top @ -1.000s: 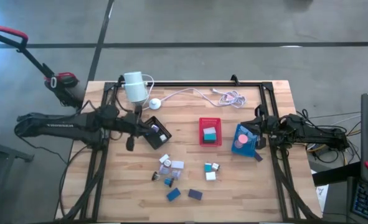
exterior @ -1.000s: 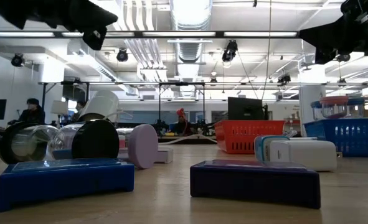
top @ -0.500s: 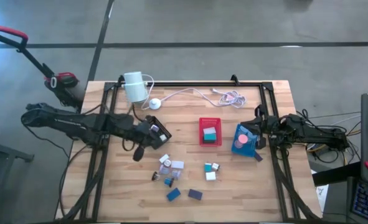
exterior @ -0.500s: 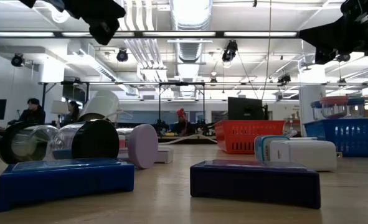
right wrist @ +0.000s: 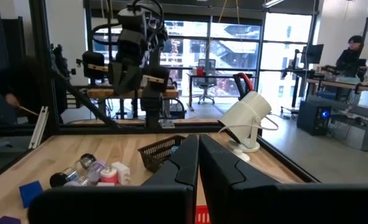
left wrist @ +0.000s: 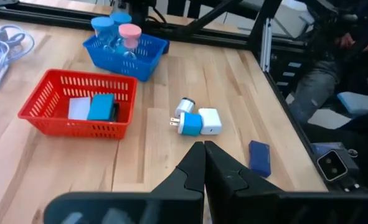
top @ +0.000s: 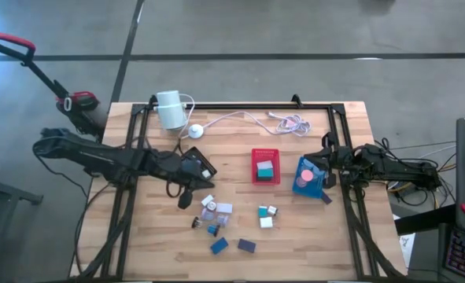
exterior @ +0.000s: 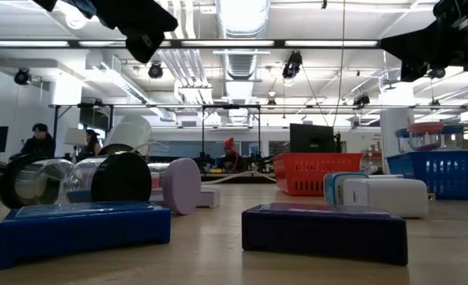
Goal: Pick & Place Office items
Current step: Put the black hourglass into the blue bin
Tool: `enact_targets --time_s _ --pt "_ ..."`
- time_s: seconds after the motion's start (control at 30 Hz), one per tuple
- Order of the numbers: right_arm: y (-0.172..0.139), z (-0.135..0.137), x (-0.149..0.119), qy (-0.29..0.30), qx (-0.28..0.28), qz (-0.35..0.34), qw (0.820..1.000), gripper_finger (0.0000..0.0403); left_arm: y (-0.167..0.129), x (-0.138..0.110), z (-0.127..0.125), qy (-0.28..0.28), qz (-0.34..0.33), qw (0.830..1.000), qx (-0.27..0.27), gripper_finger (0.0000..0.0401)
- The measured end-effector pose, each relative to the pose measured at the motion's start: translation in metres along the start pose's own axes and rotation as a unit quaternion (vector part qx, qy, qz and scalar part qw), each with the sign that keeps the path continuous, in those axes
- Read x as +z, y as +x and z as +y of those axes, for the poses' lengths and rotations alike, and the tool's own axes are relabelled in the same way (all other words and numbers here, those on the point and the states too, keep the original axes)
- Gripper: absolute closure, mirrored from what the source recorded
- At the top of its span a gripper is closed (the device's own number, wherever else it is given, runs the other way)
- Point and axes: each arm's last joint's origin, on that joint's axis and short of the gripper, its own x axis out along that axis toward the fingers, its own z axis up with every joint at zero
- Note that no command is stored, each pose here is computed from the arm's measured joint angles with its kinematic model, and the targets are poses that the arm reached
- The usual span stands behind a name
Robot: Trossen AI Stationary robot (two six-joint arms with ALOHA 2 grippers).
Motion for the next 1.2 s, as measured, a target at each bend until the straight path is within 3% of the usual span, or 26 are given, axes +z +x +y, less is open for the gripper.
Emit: enact_targets --time_s 0.2,0.43,1.2 --pt "0.000 0.000 0.000 0.001 0.000 0.000 1.000 0.0394 0.016 0.005 0.000 0.018 0.007 1.000 0.002 0.0396" --pt "0.000 0.000 0.000 0.001 0.000 0.000 1.000 0.0394 0.035 0.008 -0.001 0.037 -0.030 0.999 -0.007 0.0396" --pt "0.000 0.000 0.000 0.001 0.000 0.001 1.000 0.0394 0.094 -0.009 0.018 0.036 -0.054 0.998 0.004 0.0396"
